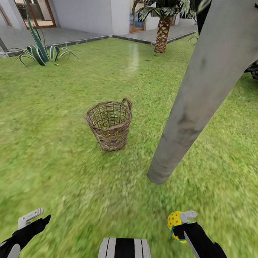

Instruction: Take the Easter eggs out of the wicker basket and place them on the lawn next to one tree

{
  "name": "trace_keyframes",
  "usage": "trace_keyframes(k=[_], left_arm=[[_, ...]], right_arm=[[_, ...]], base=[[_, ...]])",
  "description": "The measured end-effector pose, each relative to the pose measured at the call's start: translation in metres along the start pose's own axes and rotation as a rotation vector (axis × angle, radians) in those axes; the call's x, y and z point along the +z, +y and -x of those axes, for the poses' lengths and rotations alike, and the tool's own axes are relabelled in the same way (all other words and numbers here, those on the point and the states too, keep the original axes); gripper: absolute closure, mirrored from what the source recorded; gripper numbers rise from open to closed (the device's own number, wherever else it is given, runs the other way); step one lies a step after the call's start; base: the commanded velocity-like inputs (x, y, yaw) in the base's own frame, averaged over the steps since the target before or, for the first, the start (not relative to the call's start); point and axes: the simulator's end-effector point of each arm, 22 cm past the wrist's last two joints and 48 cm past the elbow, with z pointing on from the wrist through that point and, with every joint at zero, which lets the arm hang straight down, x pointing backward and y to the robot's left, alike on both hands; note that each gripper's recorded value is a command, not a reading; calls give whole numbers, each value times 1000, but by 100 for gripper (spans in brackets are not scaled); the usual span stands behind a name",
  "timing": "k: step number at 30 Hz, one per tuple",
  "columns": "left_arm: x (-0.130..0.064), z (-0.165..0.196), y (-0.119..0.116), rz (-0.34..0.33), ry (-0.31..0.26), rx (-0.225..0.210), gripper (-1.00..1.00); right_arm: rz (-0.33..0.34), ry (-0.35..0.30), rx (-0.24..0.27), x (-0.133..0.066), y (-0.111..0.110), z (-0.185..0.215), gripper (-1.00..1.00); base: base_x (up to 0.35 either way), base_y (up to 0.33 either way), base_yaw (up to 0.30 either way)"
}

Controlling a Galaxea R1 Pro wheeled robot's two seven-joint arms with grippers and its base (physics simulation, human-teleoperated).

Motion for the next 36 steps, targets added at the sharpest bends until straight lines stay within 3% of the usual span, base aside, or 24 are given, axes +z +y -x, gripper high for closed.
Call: trace_keyframes(k=[15, 19, 27, 36], left_arm=[[10, -3, -1, 22, 46, 10, -100], [12, -16, -5, 5, 77, 21, -100], [13, -55, -42, -69, 135, 12, -100], [7, -83, -64, -101, 195, 18, -100]], right_arm=[[14, 46, -7, 10, 2, -1, -100], [1, 59, -25, 12, -8, -17, -100], [-60, 115, -39, 18, -43, -50, -100], [-72, 68, -28, 5, -52, -28, -100]], base=[[-120, 0, 0], [0, 0, 0], [0, 0, 0], [0, 0, 0]])
